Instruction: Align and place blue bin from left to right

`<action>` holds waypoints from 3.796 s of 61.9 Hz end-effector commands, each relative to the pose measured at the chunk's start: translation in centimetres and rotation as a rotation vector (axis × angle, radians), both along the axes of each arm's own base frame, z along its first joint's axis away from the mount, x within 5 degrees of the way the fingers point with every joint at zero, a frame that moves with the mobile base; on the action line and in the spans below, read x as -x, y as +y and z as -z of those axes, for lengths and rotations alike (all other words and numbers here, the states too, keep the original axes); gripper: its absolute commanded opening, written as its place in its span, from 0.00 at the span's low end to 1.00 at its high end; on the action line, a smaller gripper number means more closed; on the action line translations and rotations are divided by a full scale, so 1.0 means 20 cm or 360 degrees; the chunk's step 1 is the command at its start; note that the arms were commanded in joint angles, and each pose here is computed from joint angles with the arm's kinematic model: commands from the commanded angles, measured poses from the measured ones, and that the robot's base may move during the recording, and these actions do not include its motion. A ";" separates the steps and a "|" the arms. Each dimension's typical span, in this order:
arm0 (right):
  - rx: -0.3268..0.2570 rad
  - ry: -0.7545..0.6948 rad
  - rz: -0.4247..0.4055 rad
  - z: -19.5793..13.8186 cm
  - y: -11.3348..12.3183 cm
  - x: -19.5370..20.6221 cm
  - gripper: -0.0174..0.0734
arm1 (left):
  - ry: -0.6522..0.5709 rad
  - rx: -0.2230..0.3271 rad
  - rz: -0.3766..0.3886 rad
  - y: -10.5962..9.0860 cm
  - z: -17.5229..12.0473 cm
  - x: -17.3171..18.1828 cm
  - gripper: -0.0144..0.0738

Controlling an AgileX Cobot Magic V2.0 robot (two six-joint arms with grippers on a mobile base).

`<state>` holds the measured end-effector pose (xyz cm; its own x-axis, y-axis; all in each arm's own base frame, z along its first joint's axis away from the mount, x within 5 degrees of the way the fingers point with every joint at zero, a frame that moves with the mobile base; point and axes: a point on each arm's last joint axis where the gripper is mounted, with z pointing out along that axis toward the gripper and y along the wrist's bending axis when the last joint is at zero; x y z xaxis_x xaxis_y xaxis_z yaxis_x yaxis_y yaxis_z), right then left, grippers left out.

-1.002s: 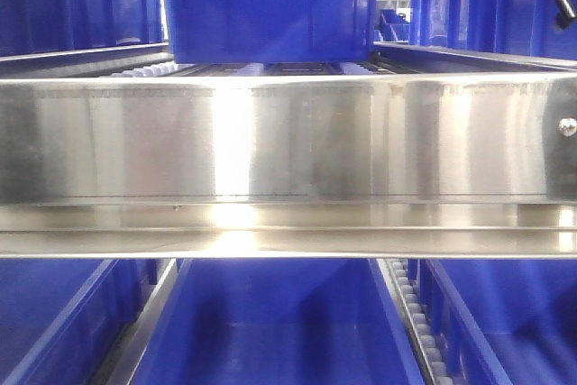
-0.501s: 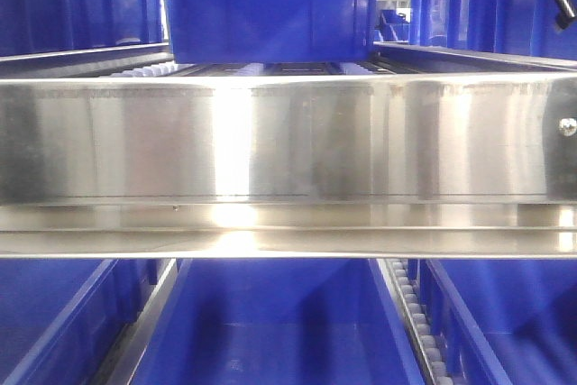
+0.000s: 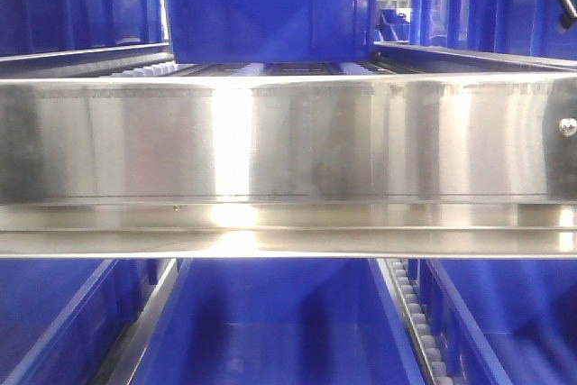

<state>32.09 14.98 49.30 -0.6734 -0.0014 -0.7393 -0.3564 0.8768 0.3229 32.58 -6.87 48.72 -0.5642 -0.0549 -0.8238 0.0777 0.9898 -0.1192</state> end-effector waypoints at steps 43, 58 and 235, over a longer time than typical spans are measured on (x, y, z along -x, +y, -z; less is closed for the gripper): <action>-0.0196 -0.0147 -0.0128 -0.10 0.05 0.05 0.13 | -0.0257 0.0161 0.0076 -0.04 -0.12 0.04 0.19; -0.0196 -0.0147 -0.0128 -0.10 0.05 0.05 0.13 | -0.0257 0.0161 0.0076 -0.04 -0.12 0.04 0.19; -0.0200 -0.0152 -0.0126 -0.10 0.06 0.05 0.13 | -0.0253 0.0161 0.0076 -0.04 -0.11 0.02 0.19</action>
